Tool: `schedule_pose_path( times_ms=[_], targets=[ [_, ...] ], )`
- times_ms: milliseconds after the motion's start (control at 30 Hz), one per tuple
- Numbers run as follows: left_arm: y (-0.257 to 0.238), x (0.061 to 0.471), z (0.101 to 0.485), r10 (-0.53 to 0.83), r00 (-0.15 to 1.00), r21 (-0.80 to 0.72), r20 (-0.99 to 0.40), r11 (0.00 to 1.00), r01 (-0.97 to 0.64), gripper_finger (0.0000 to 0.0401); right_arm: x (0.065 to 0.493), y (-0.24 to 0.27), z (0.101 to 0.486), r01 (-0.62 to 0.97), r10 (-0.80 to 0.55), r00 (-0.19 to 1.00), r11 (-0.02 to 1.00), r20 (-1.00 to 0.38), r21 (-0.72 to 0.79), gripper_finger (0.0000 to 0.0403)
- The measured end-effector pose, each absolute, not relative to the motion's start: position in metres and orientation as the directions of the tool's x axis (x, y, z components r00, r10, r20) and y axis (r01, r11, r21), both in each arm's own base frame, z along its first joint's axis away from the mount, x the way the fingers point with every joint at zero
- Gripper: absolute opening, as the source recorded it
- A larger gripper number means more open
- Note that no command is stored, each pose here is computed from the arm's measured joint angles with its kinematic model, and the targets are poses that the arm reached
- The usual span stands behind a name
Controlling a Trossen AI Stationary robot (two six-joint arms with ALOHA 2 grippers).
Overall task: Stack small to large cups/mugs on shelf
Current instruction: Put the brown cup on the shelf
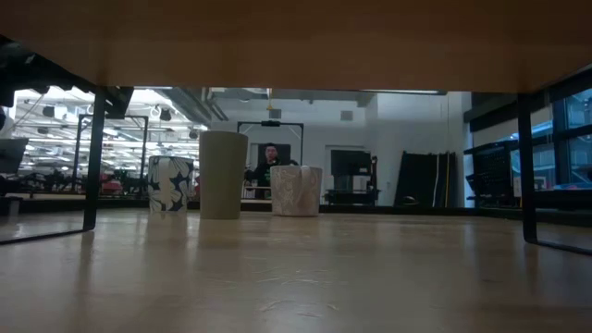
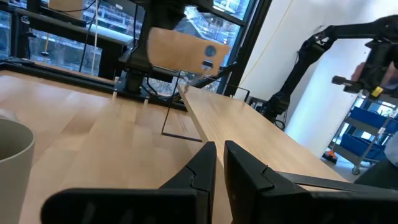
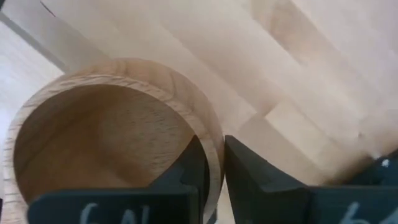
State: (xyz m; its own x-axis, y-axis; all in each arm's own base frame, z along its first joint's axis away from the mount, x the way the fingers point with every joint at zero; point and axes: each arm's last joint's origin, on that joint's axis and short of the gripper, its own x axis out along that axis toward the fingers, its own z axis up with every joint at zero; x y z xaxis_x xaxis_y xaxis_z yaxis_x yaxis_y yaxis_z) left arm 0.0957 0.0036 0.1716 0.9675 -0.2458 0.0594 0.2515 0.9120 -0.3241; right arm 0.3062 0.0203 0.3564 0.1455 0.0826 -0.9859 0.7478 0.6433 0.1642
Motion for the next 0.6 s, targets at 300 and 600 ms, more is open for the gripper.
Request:
schedule_pose_path(
  times_ms=[300, 600],
  targets=[
    [0.004, 0.096, 0.172, -0.246, 0.968, -0.324, 0.059, 0.912, 0.252, 0.0028, 0.299, 0.087, 0.357, 0.787, 0.054, 0.19, 0.588, -0.98, 0.185, 0.0043],
    [0.004, 0.096, 0.172, -0.246, 0.967, -0.324, 0.059, 0.912, 0.252, 0.0028, 0.288, 0.136, 0.359, 0.834, 0.111, 0.253, 0.478, -0.961, 0.275, 0.0044]
  ],
)
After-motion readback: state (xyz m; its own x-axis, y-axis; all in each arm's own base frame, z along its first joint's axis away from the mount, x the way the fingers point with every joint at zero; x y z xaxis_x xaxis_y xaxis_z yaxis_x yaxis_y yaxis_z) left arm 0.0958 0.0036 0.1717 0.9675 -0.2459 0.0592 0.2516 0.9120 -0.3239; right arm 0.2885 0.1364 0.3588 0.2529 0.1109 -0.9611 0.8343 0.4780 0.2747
